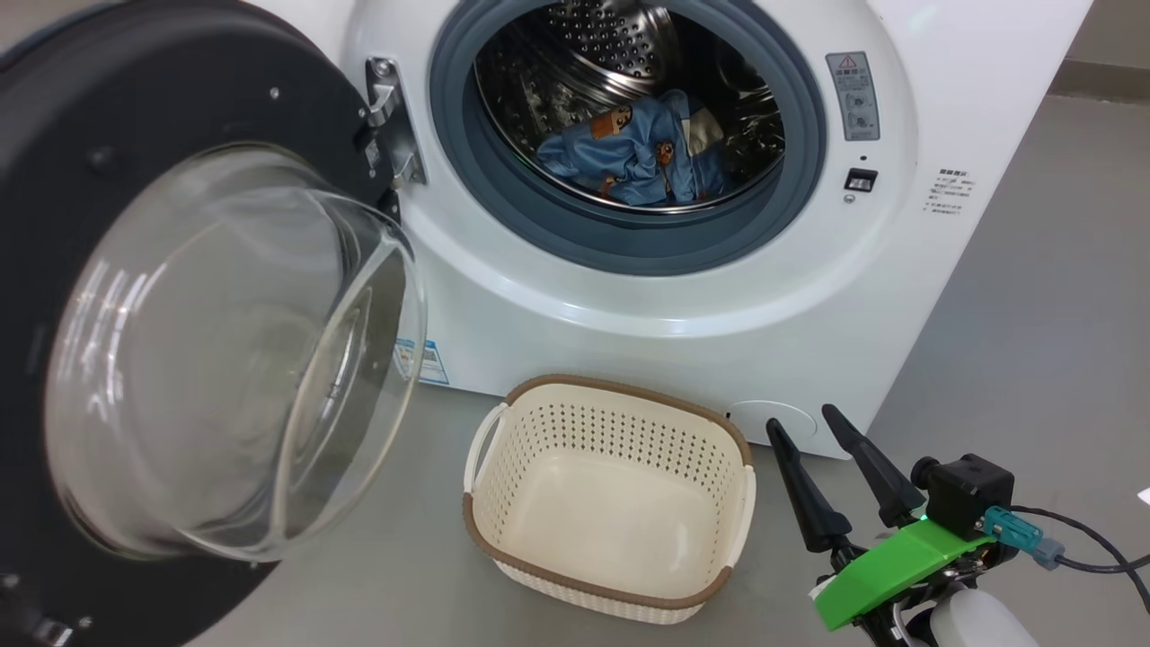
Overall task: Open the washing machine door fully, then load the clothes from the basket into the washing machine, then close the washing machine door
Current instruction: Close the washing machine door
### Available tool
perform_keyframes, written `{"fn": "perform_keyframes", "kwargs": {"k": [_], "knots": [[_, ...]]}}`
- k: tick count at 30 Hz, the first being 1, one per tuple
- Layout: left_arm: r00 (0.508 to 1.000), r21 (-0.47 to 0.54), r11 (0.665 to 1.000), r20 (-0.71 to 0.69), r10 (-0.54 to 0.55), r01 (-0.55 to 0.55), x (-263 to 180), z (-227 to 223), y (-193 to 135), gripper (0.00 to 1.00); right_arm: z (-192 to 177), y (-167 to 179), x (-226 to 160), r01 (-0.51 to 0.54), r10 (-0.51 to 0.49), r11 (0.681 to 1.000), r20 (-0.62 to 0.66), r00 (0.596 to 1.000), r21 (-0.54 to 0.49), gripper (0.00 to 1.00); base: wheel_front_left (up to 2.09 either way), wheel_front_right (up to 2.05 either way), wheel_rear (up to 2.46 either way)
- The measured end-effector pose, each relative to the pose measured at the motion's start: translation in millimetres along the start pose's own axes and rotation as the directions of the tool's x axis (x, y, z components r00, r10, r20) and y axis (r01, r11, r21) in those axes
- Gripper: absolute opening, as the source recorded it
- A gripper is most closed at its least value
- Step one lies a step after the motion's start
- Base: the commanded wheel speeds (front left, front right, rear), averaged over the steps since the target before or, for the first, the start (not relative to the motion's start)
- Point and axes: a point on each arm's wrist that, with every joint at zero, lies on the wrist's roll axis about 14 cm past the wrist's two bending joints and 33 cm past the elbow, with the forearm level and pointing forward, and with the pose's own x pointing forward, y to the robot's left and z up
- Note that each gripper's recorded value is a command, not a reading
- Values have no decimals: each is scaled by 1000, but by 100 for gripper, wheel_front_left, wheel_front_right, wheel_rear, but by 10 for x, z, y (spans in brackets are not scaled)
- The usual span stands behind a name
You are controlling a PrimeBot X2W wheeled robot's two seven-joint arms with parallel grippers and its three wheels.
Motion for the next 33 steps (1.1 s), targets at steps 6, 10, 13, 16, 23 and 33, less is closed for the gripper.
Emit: {"fn": "perform_keyframes", "kwargs": {"k": [6, 10, 13, 16, 23, 33], "knots": [[985, 68, 994, -153, -79, 90, -4, -372, -244, 0, 30, 38, -11, -1, 1, 1000, 9, 1000, 5, 100, 0, 0, 0], [960, 80, 985, -247, -131, 155, -10, -653, -436, 0, 13, 47, -52, 5, -5, 1000, 6, 1000, 13, 100, 0, 0, 0], [942, 83, 978, -297, -158, 190, -14, -818, -554, 0, 34, 51, -64, 11, -12, 1000, 14, 1000, 22, 100, 0, 0, 0], [926, 94, 972, -335, -174, 217, -10, -956, -657, 0, 66, 21, -92, 24, -25, 999, 23, 999, 22, 100, 0, 0, 0], [865, 82, 945, -434, -252, 316, 17, -1311, -966, 0, 128, -137, -224, 80, -81, 997, 40, 996, 20, 100, 0, 0, 0], [769, 64, 904, -552, -322, 423, 154, -1776, -1313, 0, 203, -353, -428, 158, -158, 987, 61, 985, 17, 100, 0, 0, 0]]}}
